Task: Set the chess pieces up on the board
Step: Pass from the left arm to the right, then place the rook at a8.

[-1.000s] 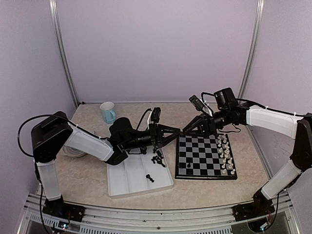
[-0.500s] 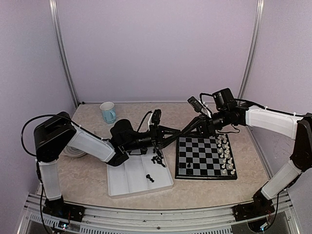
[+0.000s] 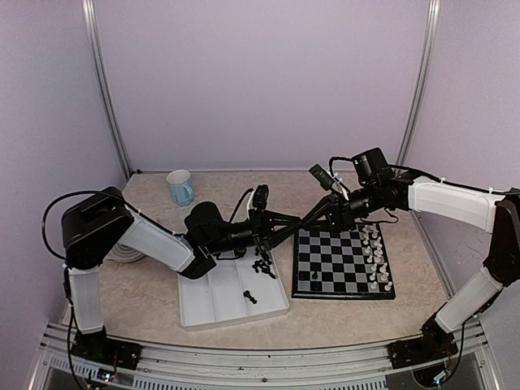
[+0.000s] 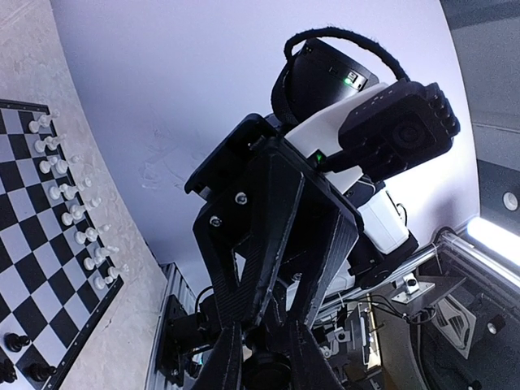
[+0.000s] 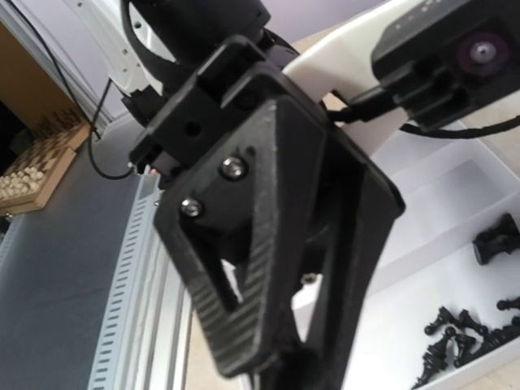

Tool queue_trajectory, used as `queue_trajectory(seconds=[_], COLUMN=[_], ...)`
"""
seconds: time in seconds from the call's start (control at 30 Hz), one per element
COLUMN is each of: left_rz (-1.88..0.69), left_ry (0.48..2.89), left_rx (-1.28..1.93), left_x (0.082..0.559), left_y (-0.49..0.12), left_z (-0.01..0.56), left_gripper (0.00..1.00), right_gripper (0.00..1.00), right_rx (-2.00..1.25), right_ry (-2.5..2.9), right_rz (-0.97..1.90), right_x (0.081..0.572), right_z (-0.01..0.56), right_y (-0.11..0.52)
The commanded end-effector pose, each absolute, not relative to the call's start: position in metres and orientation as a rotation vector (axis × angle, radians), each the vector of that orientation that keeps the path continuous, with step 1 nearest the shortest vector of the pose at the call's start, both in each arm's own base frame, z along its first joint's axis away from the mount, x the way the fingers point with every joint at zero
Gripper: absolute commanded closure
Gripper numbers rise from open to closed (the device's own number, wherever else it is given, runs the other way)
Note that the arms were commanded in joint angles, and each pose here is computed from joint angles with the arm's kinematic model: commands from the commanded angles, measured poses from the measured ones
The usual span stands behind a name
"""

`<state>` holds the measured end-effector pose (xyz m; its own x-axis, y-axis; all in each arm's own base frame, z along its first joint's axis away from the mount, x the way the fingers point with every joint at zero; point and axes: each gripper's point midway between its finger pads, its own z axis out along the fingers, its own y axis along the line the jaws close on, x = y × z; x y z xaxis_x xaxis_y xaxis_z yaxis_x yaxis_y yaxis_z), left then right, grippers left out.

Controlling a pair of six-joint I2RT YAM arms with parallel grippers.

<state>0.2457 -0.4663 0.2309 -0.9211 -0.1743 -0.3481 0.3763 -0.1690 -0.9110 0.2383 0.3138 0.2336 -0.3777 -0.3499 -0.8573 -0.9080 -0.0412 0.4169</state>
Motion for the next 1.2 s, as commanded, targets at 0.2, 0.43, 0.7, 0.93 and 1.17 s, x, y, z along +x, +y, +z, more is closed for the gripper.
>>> queue_trajectory(seconds=[0.2, 0.43, 0.7, 0.93, 1.17], left_rz=[-2.181, -2.189, -2.174, -2.060, -1.648], left_ry=[1.678, 1.683, 1.719, 1.799, 1.961], left_rx=[0.205, 0.193, 0.153, 0.118, 0.111], left_x=[0.252, 0.253, 0.258, 0.264, 0.286], left_y=[-0.465, -0.465, -0.463, -0.442, -0.400], left_z=[0.241, 0.239, 0.229, 0.213, 0.191], left_gripper=[1.00, 1.00, 0.56, 0.19, 0.18], right_gripper=[0.75, 0.90, 0.99, 0.99, 0.99], right_rx=[-1.389, -1.403, -1.411, -1.500, -1.730], right_ry=[1.724, 1.715, 1.715, 1.735, 1.743], right_rz=[1.315, 1.239, 1.079, 0.805, 0.518], right_x=[0.232, 0.234, 0.248, 0.266, 0.274], right_z=[0.230, 0.229, 0.236, 0.233, 0.213], right_y=[0.319, 0.320, 0.315, 0.300, 0.285])
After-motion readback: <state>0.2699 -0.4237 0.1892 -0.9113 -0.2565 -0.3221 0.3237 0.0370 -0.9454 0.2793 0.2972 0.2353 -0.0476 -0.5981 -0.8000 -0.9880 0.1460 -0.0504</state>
